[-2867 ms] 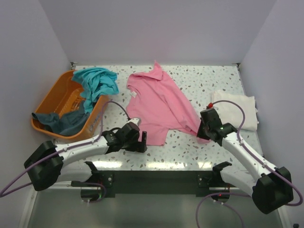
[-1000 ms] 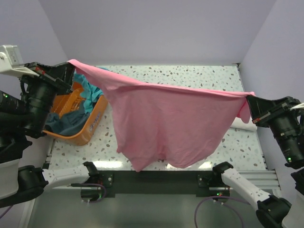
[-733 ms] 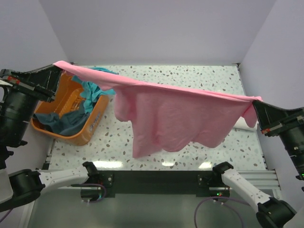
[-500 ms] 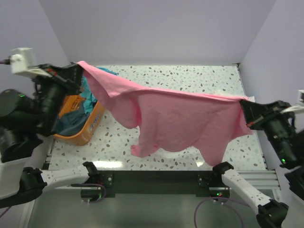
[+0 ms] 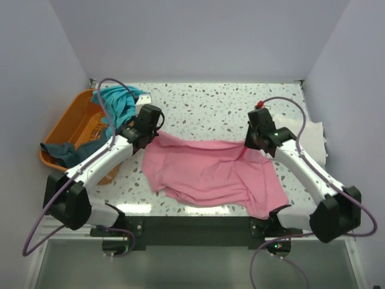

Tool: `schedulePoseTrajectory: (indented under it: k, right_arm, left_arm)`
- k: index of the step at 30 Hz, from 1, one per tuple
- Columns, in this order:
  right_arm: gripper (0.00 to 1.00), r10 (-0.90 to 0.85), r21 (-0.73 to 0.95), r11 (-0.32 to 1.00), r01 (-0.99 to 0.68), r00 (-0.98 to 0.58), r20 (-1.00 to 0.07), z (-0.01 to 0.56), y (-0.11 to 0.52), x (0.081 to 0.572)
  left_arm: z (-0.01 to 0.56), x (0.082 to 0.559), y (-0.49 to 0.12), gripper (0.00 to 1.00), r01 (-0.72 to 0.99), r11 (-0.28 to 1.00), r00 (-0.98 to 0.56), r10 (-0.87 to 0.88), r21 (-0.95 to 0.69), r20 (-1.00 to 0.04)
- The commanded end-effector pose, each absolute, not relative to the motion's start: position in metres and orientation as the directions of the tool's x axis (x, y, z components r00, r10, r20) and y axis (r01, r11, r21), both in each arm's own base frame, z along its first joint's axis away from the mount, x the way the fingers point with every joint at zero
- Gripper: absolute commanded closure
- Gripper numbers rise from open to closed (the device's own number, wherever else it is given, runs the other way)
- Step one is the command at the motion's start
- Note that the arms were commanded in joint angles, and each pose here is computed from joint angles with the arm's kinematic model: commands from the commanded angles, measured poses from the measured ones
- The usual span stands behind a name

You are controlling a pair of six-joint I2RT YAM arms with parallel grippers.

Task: Fold and stack the t-shirts
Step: Flatten the tshirt out

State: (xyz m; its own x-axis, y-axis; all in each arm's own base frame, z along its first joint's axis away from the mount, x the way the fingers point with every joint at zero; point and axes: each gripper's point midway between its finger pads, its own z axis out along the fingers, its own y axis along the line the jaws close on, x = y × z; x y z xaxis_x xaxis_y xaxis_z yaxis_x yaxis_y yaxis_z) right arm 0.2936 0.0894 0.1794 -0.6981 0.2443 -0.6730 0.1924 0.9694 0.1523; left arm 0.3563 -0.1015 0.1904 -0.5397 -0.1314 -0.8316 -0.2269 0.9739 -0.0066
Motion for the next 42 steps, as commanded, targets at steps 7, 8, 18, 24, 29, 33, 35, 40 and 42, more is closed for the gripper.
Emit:
schedulePoseTrajectory:
  k: [7,8,18,24,29,33,35,40,42]
  right_arm:
    - [1.0,0.159,0.031,0.983,0.181,-0.76,-0.631,0.11,0.114,0.382]
    - [1.0,0.154,0.014,0.982,0.187,-0.763,-0.628,0.107,0.113,0.385]
    - [0.9,0.1,-0.06,0.981,0.184,-0.748,-0.656,0.091,0.114,0.426]
    - [0.38,0.054,-0.166,0.968,0.189,-0.801,-0.597,0.093,0.098,0.423]
    - [0.1,0.079,-0.123,0.975,0.183,-0.811,-0.58,0.086,0.09,0.375]
    - [0.26,0.088,-0.109,0.978,0.176,-0.829,-0.552,0.079,0.087,0.349]
    - [0.33,0.095,-0.104,0.978,0.18,-0.832,-0.547,0.075,0.086,0.341]
    - [0.48,0.08,-0.127,0.978,0.166,-0.86,-0.504,0.057,0.086,0.339]
    - [0.51,0.078,-0.131,0.978,0.164,-0.863,-0.499,0.054,0.088,0.343]
  left_arm:
    - [0.139,0.393,-0.115,1.0,-0.251,0.965,-0.552,-0.203,-0.071,-0.809]
    - [0.137,0.394,-0.114,1.0,-0.256,0.964,-0.553,-0.205,-0.069,-0.808]
    - [0.124,0.406,-0.109,1.0,-0.261,0.964,-0.564,-0.201,-0.058,-0.801]
    - [0.112,0.405,-0.115,1.0,-0.239,0.969,-0.591,-0.195,-0.061,-0.782]
    - [0.105,0.4,-0.114,1.0,-0.232,0.971,-0.603,-0.19,-0.057,-0.775]
    - [0.103,0.397,-0.113,1.0,-0.222,0.974,-0.606,-0.18,-0.053,-0.775]
    - [0.104,0.397,-0.113,1.0,-0.222,0.974,-0.605,-0.178,-0.051,-0.776]
    - [0.103,0.397,-0.114,1.0,-0.214,0.975,-0.607,-0.177,-0.055,-0.775]
    - [0.102,0.397,-0.114,1.0,-0.215,0.975,-0.609,-0.176,-0.053,-0.774]
